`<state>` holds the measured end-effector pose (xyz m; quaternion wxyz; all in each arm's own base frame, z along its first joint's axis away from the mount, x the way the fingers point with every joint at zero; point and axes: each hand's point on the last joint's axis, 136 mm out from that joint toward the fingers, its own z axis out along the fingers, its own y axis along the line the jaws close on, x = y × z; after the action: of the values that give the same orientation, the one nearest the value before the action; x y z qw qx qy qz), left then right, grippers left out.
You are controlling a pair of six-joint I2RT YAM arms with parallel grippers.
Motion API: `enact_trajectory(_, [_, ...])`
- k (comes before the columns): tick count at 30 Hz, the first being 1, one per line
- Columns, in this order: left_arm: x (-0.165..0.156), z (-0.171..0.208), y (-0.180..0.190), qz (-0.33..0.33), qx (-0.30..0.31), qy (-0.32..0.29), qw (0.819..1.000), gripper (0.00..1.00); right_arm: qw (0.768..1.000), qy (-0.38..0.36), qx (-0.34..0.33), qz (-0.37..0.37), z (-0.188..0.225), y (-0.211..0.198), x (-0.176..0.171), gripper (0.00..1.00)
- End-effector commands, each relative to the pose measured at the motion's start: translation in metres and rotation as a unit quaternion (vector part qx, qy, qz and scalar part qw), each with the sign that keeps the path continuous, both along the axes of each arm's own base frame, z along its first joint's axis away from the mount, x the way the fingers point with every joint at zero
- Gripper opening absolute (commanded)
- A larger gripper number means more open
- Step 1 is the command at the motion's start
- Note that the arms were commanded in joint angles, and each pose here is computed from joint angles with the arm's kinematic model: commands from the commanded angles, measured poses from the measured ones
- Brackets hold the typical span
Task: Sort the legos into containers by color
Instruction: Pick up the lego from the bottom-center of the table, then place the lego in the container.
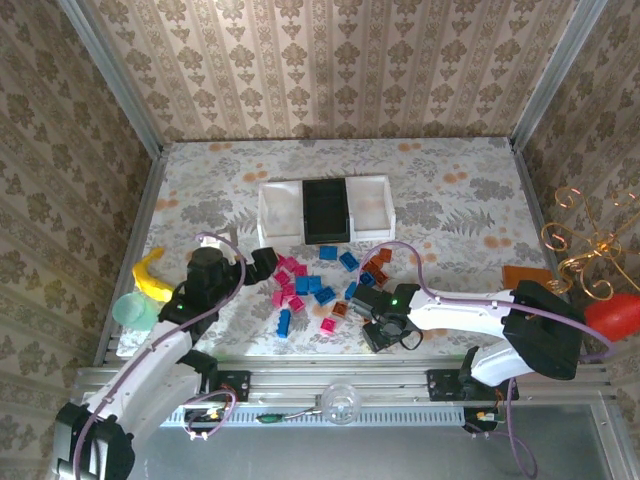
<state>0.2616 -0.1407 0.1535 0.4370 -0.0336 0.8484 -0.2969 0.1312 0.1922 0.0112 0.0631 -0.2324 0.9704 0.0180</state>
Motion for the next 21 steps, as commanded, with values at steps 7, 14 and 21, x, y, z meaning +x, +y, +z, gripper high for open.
enact_trajectory(7, [0.003,0.014,-0.009,-0.023,0.019,-0.017,0.999,1.0,0.997,-0.011,0.071,0.031,0.024,0.022,-0.001,0.31])
enact_trajectory(14, [0.001,0.012,-0.007,-0.02,0.023,-0.01,0.999,1.0,0.979,-0.118,0.159,-0.036,0.103,0.023,0.069,0.31])
enact_trajectory(21, [-0.009,0.003,-0.01,-0.027,0.048,0.018,0.998,1.0,0.941,-0.216,0.199,-0.166,0.147,0.02,0.212,0.31])
